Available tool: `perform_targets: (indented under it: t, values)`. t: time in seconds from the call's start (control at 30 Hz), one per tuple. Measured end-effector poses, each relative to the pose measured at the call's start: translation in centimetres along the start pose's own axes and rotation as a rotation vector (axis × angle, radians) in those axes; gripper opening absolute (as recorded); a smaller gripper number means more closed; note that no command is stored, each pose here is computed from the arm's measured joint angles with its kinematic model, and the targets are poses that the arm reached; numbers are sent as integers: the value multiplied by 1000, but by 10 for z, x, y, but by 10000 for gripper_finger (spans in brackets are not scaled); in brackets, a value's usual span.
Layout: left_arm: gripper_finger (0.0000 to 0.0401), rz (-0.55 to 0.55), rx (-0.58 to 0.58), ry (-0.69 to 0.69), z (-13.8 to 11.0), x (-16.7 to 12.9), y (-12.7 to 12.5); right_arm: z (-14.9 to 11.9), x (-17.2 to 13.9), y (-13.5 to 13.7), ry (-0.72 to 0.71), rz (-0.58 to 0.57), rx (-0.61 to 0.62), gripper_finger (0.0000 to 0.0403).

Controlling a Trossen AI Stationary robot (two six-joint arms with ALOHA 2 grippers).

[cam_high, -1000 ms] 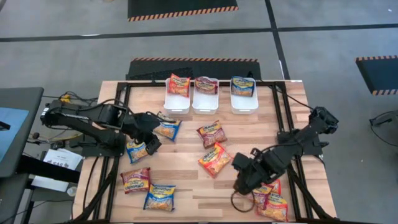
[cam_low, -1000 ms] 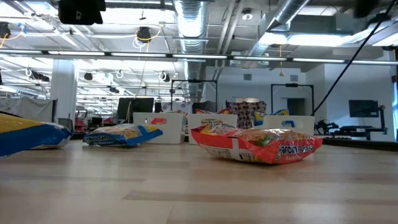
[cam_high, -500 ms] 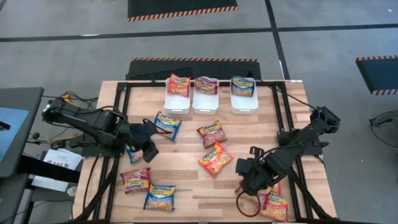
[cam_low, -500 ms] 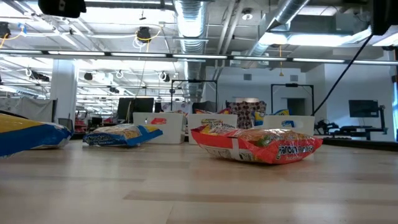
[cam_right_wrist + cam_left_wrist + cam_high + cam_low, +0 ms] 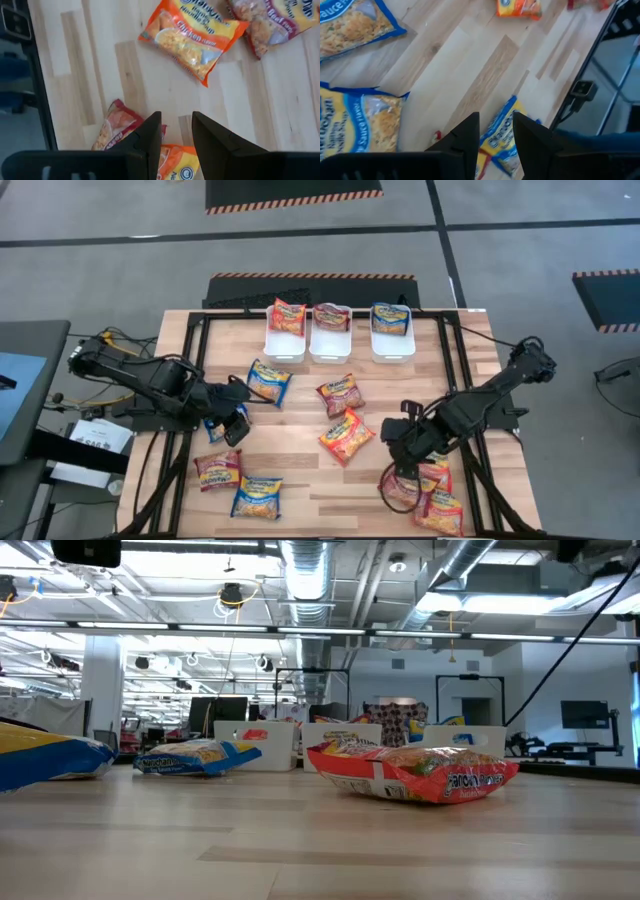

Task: Sort Maruchan noodles
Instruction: Put the red noodle pack into the middle white bin

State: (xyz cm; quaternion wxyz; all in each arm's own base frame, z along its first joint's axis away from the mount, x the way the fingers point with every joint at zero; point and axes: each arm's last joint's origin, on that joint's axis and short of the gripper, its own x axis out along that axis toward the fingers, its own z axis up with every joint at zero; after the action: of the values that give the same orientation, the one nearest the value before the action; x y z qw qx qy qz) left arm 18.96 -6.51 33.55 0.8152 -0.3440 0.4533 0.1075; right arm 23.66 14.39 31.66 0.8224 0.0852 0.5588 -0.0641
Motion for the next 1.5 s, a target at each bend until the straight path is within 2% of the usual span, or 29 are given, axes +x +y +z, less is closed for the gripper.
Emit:
perform_targets:
  t: [0.17, 0.3, 0.6, 0.7, 0.9, 1.0, 1.13, 1.4, 1.5]
  values:
    - [117, 52, 36, 34, -4, 0, 5, 10, 3, -5, -30, 11, 43, 133]
    - [120, 61, 37, 37, -4, 0, 5, 23, 4, -4, -106, 74, 125, 133]
    - [120, 48, 188, 54, -10, -1, 2, 61, 5, -20, -304, 168, 213, 136]
    - [120, 44, 227, 59, -11, -1, 1, 70, 4, -26, -354, 177, 217, 149]
    - [120, 44, 215, 59, -12, -1, 1, 81, 3, -33, -426, 187, 185, 203]
    - [120, 38, 219, 66, -15, -1, -1, 83, 3, -36, -411, 214, 195, 227]
    - [120, 29, 238, 74, -19, -2, -3, 79, 5, -35, -324, 273, 229, 236]
    - [120, 45, 256, 36, -30, -4, -9, 56, 9, -29, -141, 214, 353, 225]
    - [120, 63, 237, 22, -35, 0, -8, 46, 8, -23, -88, 193, 355, 225]
